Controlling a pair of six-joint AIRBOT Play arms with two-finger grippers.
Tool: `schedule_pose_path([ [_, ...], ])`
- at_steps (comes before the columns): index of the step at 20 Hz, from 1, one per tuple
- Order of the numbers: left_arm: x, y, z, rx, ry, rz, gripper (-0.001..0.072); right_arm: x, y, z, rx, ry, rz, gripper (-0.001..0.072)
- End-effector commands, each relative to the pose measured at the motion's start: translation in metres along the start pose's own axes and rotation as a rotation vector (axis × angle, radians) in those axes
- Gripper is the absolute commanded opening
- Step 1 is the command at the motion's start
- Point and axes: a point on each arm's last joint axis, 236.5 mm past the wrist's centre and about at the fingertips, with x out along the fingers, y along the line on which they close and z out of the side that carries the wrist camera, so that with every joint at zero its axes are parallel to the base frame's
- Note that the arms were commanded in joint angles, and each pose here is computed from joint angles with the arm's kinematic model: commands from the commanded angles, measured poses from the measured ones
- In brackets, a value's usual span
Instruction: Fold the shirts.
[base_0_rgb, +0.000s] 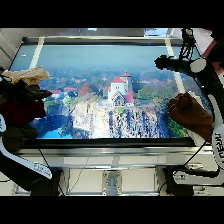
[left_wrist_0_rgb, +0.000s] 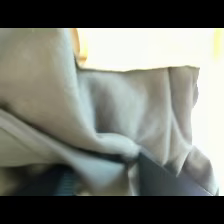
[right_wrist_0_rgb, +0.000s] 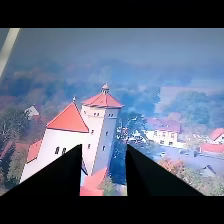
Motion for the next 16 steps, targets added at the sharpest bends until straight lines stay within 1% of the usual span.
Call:
schedule_pose_path([
  [1,0.003,-0.005,0.005,0.039,-0.021,-0.023,0.0013,0.000,0.006,0.006,0.040,-0.023,0.026,0.0314],
  [2,0.002,-0.008,0.003,0.056,-0.012,-0.033,0.0013,-0.001,0.008,0.009,0.057,-0.037,0.034,0.0314],
  [3,-0.001,-0.017,0.000,0.066,0.008,-0.071,0.0012,-0.001,0.009,0.013,0.068,-0.051,0.038,0.0313],
  [4,-0.008,-0.037,-0.004,0.086,0.028,-0.145,0.0011,-0.001,0.009,0.016,0.078,-0.064,0.041,0.0312],
  [7,-0.066,-0.144,-0.016,0.229,0.049,-0.541,0.0011,-0.002,0.005,0.025,0.081,-0.103,0.025,0.0310],
  [8,-0.091,-0.182,-0.029,0.309,0.062,-0.655,0.0011,-0.002,0.003,0.027,0.077,-0.110,0.017,0.0311],
  [9,-0.112,-0.213,-0.049,0.391,0.090,-0.731,0.0011,-0.002,0.000,0.028,0.066,-0.117,0.005,0.0311],
  [11,-0.138,-0.267,-0.104,0.556,0.173,-0.800,0.0011,-0.003,-0.004,0.029,0.047,-0.120,-0.011,0.0312],
  [13,-0.150,-0.312,-0.175,0.725,0.266,-0.847,0.0011,-0.003,-0.007,0.027,0.019,-0.113,-0.029,0.0311],
  [16,-0.158,-0.362,-0.286,0.978,0.351,-0.828,0.0011,-0.003,-0.014,0.025,-0.015,-0.105,-0.055,0.0311],
])
